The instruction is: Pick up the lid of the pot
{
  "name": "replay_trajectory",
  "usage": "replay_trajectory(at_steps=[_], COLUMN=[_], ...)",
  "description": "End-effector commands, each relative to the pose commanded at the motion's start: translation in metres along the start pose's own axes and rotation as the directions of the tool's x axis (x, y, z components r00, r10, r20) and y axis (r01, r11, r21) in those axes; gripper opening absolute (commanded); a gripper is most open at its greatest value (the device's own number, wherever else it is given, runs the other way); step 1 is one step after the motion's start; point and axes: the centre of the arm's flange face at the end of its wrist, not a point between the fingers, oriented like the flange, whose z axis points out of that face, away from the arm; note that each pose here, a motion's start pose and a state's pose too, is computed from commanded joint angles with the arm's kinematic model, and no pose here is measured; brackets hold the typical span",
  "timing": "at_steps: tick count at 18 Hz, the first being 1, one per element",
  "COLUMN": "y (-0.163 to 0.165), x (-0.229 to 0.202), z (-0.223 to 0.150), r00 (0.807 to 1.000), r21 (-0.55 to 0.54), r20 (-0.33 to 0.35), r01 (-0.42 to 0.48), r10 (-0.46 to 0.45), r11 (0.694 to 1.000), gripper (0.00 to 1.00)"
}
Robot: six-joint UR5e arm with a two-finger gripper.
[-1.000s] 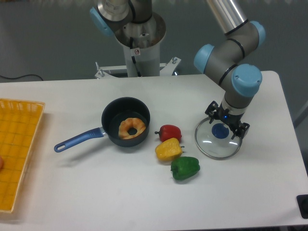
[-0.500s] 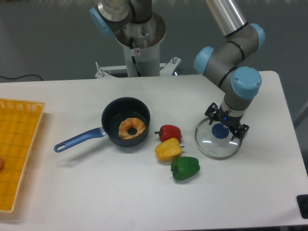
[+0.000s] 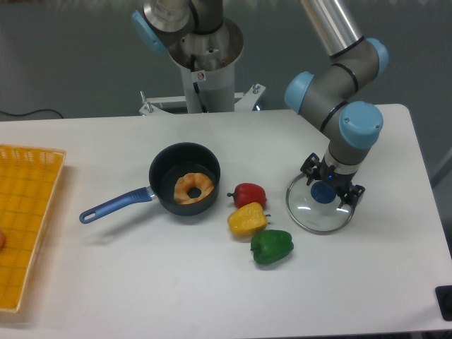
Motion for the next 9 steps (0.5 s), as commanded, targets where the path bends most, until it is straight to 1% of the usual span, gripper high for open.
replay_trajectory(at_steps=[7,9], y=[-0.0036,-0.0036], x=[0.0012,0.0012], z=[0.0022,0.0022], r00=[1.000,1.000], r21=[-0.001,-0.001], r20=[-0.005,-0.005], r01=[-0.008,-0.008], r10=[0.008,0.008], r11=[1.000,1.000], gripper=[1.00,0.98])
